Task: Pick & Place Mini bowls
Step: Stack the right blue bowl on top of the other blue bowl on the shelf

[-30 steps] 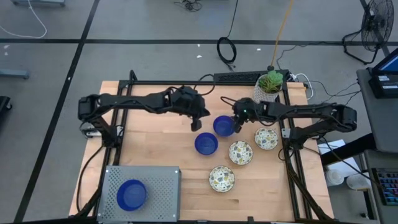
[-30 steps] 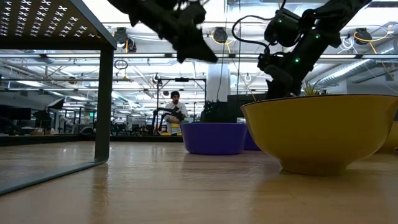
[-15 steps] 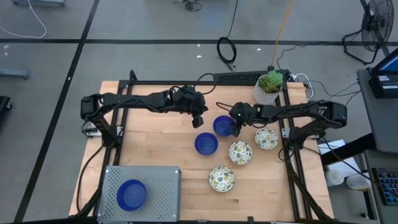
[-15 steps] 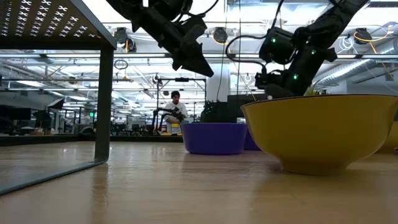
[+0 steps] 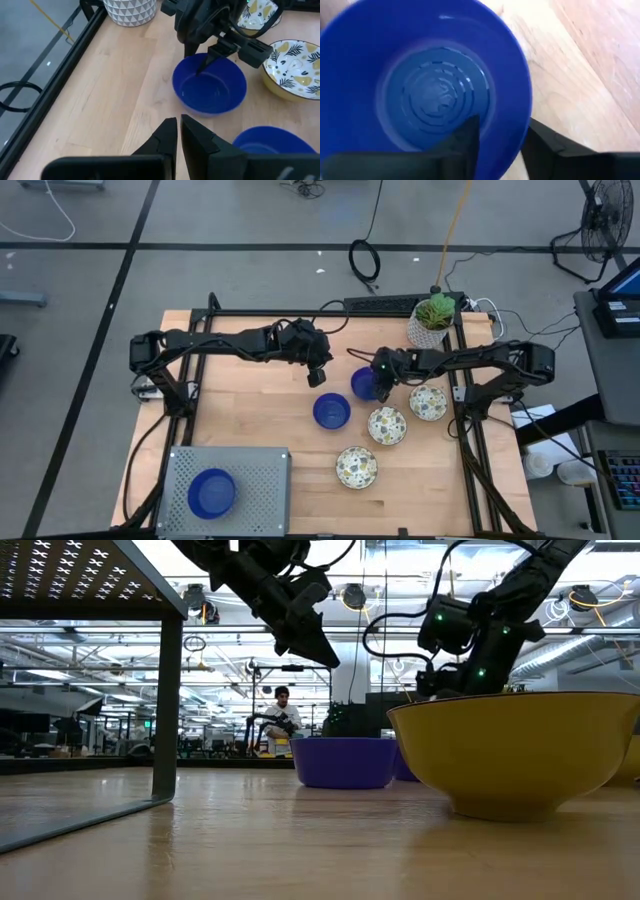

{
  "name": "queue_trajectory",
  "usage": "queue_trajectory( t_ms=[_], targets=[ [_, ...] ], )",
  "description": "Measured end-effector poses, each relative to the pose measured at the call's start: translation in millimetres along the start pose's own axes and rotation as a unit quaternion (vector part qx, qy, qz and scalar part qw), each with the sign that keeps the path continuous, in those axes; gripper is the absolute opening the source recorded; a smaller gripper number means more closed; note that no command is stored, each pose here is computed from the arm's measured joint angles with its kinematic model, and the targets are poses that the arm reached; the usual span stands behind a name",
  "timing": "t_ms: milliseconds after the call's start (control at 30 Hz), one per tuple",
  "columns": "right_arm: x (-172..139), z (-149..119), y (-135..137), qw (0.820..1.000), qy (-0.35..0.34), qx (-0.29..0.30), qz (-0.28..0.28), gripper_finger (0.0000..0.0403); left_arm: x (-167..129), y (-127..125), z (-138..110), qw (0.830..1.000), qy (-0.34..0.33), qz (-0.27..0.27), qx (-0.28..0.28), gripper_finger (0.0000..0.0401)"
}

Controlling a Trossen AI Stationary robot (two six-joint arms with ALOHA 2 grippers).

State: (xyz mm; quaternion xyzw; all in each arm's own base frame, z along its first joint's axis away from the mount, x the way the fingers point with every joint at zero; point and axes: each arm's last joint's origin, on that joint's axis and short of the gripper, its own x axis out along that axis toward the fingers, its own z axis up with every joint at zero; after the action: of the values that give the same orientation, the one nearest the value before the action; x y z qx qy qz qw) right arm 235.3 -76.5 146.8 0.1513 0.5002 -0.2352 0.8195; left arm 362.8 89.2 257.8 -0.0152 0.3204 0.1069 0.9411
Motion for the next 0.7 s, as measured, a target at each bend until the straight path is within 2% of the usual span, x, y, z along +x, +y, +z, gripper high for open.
queue_trajectory(
  t_ms=[167,367,567,700],
  targets=[
    [-1,-4,-7,0.999,0.027,-0.009,-0.032,0.0013,0,0,0,1.000,0.002,0.000,-0.001,0.0026],
    [-7,-7,-19,0.995,0.033,-0.005,-0.092,0.0007,0,0,-2,1.000,0.010,0.000,-0.003,0.0026],
    [-35,-1,-25,0.985,-0.040,-0.022,-0.164,0.0002,0,0,-2,1.000,0.010,0.000,-0.003,0.0026],
    [-58,7,-29,0.968,-0.119,-0.028,-0.219,0.0001,0,0,-2,1.000,0.008,0.000,-0.003,0.0026]
  ],
)
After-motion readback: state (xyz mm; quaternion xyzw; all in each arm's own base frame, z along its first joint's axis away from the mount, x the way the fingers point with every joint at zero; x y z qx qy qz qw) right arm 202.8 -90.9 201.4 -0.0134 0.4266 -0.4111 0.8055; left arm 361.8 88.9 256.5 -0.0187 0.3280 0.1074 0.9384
